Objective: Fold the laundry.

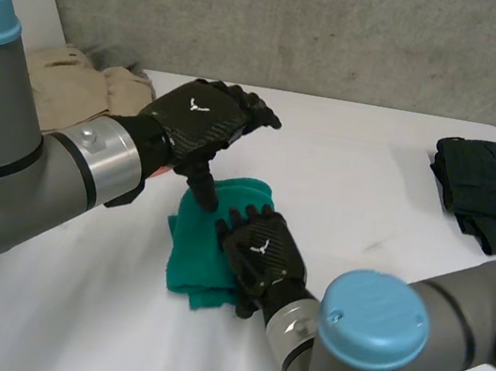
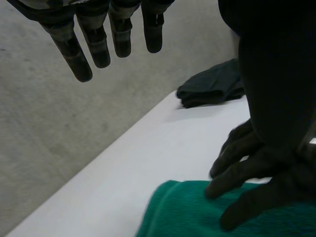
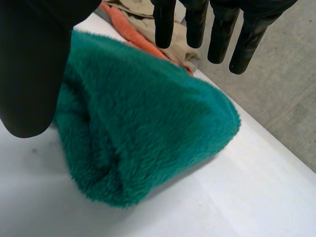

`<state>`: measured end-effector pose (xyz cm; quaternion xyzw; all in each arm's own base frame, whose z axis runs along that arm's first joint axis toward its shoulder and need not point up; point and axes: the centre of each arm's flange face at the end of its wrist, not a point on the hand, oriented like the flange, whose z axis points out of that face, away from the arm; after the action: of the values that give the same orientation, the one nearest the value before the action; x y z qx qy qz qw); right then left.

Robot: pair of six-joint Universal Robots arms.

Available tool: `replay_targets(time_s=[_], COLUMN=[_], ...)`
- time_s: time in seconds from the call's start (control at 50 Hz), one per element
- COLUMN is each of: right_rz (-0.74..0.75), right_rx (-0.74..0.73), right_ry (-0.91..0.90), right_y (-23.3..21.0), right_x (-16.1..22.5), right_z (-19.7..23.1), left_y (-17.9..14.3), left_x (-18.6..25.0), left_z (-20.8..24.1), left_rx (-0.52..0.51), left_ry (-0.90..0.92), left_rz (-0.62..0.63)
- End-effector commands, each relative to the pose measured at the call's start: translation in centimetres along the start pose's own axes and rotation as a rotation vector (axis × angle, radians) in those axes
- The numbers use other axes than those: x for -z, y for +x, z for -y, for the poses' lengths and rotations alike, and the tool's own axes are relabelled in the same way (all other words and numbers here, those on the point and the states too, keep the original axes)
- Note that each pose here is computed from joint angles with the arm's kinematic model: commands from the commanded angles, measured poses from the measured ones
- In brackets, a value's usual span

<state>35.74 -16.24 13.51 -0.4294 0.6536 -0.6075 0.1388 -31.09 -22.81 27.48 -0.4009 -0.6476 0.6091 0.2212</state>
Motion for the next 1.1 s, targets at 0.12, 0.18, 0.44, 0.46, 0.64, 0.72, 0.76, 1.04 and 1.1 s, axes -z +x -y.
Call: replay_targets(time_s=[0.12, 0.18, 0.44, 0.46, 0.64, 0.72, 0.76, 1.04, 1.1], right_rz=[-0.014, -0.017, -0.027, -0.029, -0.040, -0.035, -0.069, -0.350, -0.416], right_rx=[0.031, 0.041, 0.042, 0.044, 0.044, 0.048, 0.057, 0.240, 0.287], right_ry=[-0.017, -0.014, 0.057, 0.067, 0.103, 0.119, 0.145, 0.508, 0.615], right_y=[-1.0, -1.0, -0.7, -0.6, -0.4, -0.1, 1.5, 21.3, 26.3], right_x=[-3.2, -3.7, -6.0, -6.3, -7.9, -9.0, -9.8, -11.7, -11.1], right_z=[-2.8, -2.9, -1.7, -1.4, -1.0, -1.2, -0.6, 7.4, 7.7], left_y=[0.1, 0.2, 0.3, 0.3, 0.2, 0.0, 0.0, -1.6, -1.8], left_x=[0.0, 0.0, 0.1, 0.0, 0.6, 0.9, 0.9, 1.5, 1.5], left_z=[-0.2, -0.2, -0.1, -0.1, 0.7, 1.3, 1.4, 2.3, 2.3], left_rx=[0.010, 0.011, 0.010, 0.009, 0.001, -0.008, -0.009, 0.003, 0.021], left_ry=[-0.006, -0.007, -0.005, -0.004, 0.017, 0.035, 0.038, 0.058, 0.059], left_rz=[-0.026, -0.028, -0.031, -0.030, -0.023, -0.013, -0.011, 0.062, 0.067])
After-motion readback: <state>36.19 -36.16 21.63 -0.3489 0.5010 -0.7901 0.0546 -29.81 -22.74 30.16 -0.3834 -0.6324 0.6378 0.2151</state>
